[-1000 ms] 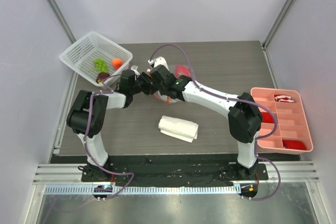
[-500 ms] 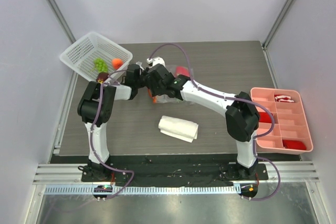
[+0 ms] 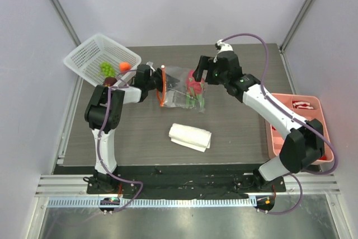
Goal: Open the zip-top bag and remove the fake food
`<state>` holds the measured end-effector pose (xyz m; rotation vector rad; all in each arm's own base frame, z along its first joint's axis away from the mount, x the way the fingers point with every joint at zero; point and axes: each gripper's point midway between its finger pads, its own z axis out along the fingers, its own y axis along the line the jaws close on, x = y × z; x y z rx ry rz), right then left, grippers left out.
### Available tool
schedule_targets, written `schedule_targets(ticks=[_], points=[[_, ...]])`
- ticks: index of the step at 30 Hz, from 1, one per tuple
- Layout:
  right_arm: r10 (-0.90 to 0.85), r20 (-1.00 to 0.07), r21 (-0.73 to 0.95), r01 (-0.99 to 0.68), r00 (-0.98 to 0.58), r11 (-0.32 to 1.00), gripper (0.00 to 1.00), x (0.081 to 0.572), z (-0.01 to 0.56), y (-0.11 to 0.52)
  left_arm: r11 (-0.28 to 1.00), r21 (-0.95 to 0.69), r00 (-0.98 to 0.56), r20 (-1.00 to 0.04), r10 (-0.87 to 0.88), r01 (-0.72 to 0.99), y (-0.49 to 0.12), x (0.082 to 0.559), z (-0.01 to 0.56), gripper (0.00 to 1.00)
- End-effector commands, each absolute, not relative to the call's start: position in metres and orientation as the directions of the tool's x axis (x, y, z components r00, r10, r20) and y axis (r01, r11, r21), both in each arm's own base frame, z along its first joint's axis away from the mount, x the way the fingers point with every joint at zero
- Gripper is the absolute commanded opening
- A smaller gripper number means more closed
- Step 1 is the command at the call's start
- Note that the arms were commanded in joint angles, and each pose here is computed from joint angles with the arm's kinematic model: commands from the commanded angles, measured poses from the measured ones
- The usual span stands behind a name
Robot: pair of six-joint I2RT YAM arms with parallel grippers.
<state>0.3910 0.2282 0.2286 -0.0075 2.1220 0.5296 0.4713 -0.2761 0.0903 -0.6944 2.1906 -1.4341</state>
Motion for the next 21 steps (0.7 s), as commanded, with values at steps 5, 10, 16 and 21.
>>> schedule_targets(ticks=[5,10,16,21], points=[[0.307,-0.752,0.413,-0.053,-0.583,0.909,0.82,0.438,0.202,0.193,0.343,-0.934,-0.828,-0.114,-0.548,-0.099,-0.287,0.468,0.101,0.42],[0.330,-0.700,0.386,0.054,-0.634,0.921,0.37,0.479,0.144,0.163,0.340,-0.939,-0.857,-0.129,-0.499,-0.057,-0.293,0.462,0.101,0.47],[0.233,-0.731,0.303,0.001,-0.641,0.953,0.27,0.507,0.110,0.167,0.361,-0.932,-0.870,-0.166,-0.464,-0.014,-0.303,0.462,0.100,0.61],[0.226,-0.709,0.361,-0.068,-0.668,0.930,0.27,0.516,0.103,0.189,0.372,-0.928,-0.884,-0.200,-0.421,0.033,-0.317,0.462,0.099,0.74]])
